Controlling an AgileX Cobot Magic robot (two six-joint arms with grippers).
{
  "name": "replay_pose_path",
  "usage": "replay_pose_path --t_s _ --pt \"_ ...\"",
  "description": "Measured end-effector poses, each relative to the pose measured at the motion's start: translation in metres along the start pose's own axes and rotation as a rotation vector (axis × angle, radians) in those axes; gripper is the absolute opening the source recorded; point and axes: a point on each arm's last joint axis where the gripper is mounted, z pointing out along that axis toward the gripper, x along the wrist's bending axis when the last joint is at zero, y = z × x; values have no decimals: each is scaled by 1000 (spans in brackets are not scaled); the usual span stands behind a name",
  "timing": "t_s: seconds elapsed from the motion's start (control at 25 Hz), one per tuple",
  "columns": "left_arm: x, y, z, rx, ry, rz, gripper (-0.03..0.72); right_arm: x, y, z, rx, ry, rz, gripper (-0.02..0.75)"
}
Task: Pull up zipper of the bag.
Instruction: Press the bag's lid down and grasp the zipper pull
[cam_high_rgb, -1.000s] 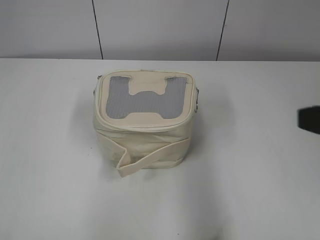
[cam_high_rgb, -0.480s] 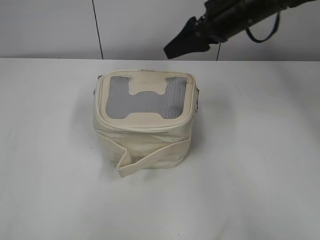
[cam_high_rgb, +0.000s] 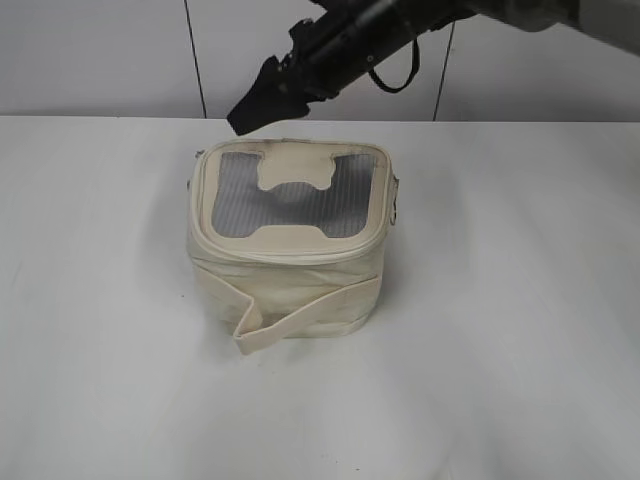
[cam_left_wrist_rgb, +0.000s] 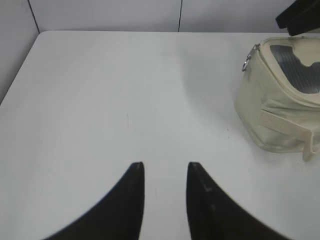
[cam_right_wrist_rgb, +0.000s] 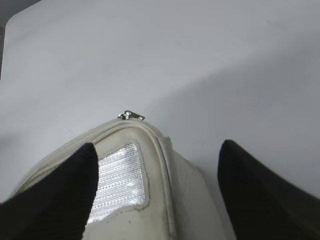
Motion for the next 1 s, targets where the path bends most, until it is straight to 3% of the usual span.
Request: replay_pose_path --t_s 0.16,0.36,0.48,0.56,0.8,1.0 --pt "0 0 0 -1 4 2 230 -2 -12 21 58 7 -7 520" --pt "0 15 14 46 0 33 230 -4 -16 25 76 2 -8 326" --pt "-10 35 39 69 -105 42 202 -4 -15 25 75 3 -8 141" --pt "-20 53 62 57 -210 38 166 -3 -16 25 79 5 -5 64" --pt "-37 96 149 129 -432 107 146 -3 -16 25 80 5 -1 52" --pt "-22 119 224 237 -601 101 195 -3 -16 25 81 6 9 52"
